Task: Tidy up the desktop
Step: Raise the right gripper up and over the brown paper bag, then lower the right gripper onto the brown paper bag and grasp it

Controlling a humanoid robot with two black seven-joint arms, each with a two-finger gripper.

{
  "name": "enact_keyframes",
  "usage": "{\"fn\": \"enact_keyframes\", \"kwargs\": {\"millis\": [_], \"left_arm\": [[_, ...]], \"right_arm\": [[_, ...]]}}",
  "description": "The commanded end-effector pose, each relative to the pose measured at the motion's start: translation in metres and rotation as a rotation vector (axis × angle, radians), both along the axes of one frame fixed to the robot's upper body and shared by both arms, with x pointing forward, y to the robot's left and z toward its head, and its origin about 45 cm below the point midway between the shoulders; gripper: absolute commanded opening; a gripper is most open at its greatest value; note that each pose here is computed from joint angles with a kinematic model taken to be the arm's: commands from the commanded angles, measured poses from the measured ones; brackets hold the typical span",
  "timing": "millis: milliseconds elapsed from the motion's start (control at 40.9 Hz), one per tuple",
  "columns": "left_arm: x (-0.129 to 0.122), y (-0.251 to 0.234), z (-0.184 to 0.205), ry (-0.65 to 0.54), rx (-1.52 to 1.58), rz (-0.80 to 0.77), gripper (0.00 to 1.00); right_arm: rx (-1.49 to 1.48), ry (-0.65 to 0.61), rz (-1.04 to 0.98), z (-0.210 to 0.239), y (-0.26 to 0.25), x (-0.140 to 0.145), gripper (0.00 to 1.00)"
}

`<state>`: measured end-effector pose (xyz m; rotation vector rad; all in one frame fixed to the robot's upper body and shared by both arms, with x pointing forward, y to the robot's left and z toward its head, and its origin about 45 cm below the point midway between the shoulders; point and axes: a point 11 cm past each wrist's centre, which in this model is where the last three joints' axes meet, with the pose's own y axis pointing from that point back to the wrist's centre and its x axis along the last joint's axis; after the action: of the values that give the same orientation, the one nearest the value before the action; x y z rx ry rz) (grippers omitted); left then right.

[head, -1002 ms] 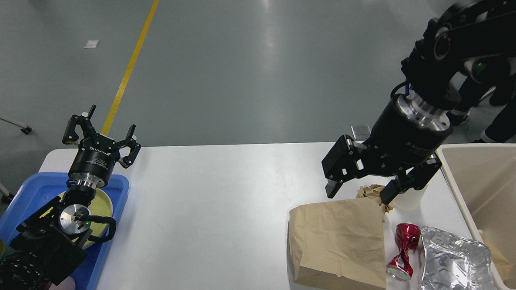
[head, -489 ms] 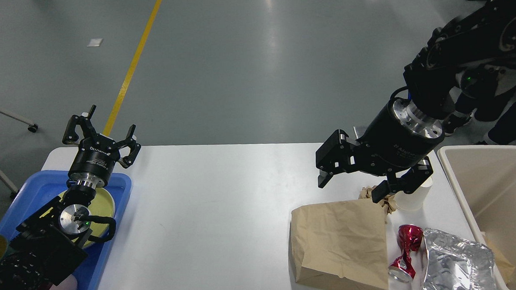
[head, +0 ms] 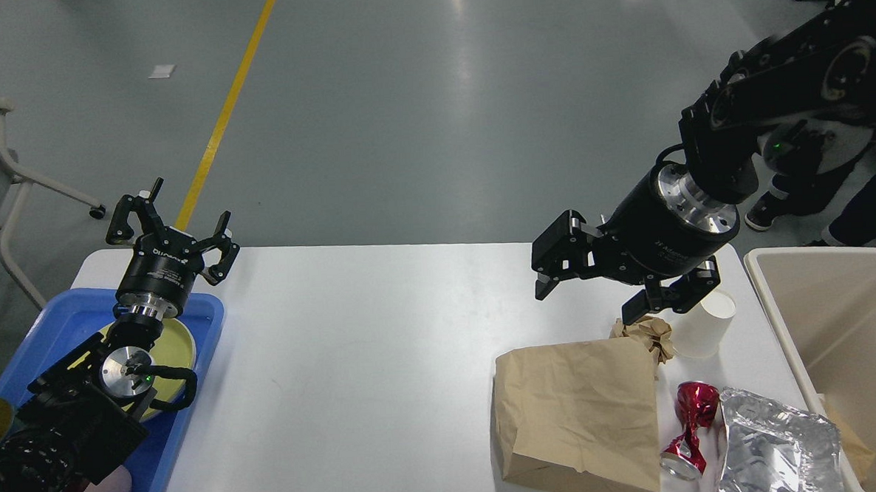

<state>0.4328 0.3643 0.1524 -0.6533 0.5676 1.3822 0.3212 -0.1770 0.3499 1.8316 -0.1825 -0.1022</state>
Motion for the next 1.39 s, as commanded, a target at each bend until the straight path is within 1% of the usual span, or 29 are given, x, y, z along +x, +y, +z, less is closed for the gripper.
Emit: {"fn": "enact_keyframes", "kwargs": {"millis": [0, 171, 244, 391, 562, 709, 782, 929, 1027, 1198, 1320, 1369], "left_arm": [[0.000, 0.000, 0.000, -0.001, -0.001, -0.001, 1.00], [0.000, 0.000, 0.000, -0.001, -0.001, -0.001, 1.00], [0.000, 0.000, 0.000, -0.001, -0.001, -0.001, 1.00], [0.000, 0.000, 0.000, -0.001, -0.001, -0.001, 1.00], [0.000, 0.000, 0.000, 0.001, 0.000, 0.001, 1.00], [0.000, 0.000, 0.000, -0.001, -0.001, -0.001, 1.00], [0.000, 0.000, 0.000, -0.001, -0.001, -0.001, 1.00], [0.000, 0.000, 0.000, 0.001, 0.000, 0.001, 1.00], [0.000, 0.000, 0.000, -0.001, -0.001, -0.001, 1.00], [0.000, -0.001, 0.000, 0.000, 0.000, -0.002, 1.00], [0.000, 0.000, 0.000, -0.001, -0.001, -0.001, 1.00], [0.000, 0.000, 0.000, -0.001, -0.001, -0.001, 1.00]], "right_arm": [[-0.003, -0.012, 0.007, -0.005, 0.002, 0.010, 1.00], [-0.002, -0.007, -0.002, -0.018, 0.001, 0.013, 1.00], [0.009, 0.014, -0.045, -0.039, -0.001, 0.011, 1.00], [-0.033, -0.002, -0.092, -0.079, -0.005, 0.008, 1.00], [-0.063, 0.012, -0.130, -0.116, -0.017, -0.002, 1.00], [-0.094, 0.019, -0.145, -0.139, -0.028, -0.010, 1.00], [-0.111, 0.018, -0.180, -0.148, -0.044, -0.013, 1.00], [-0.123, 0.059, -0.215, -0.170, -0.060, -0.027, 1.00], [-0.133, 0.042, -0.241, -0.194, -0.070, -0.026, 1.00], [-0.116, 0.051, -0.310, -0.219, -0.087, -0.028, 1.00], [-0.130, 0.069, -0.329, -0.242, -0.096, -0.039, 1.00], [-0.138, 0.064, -0.339, -0.248, -0.100, -0.044, 0.98]]}}
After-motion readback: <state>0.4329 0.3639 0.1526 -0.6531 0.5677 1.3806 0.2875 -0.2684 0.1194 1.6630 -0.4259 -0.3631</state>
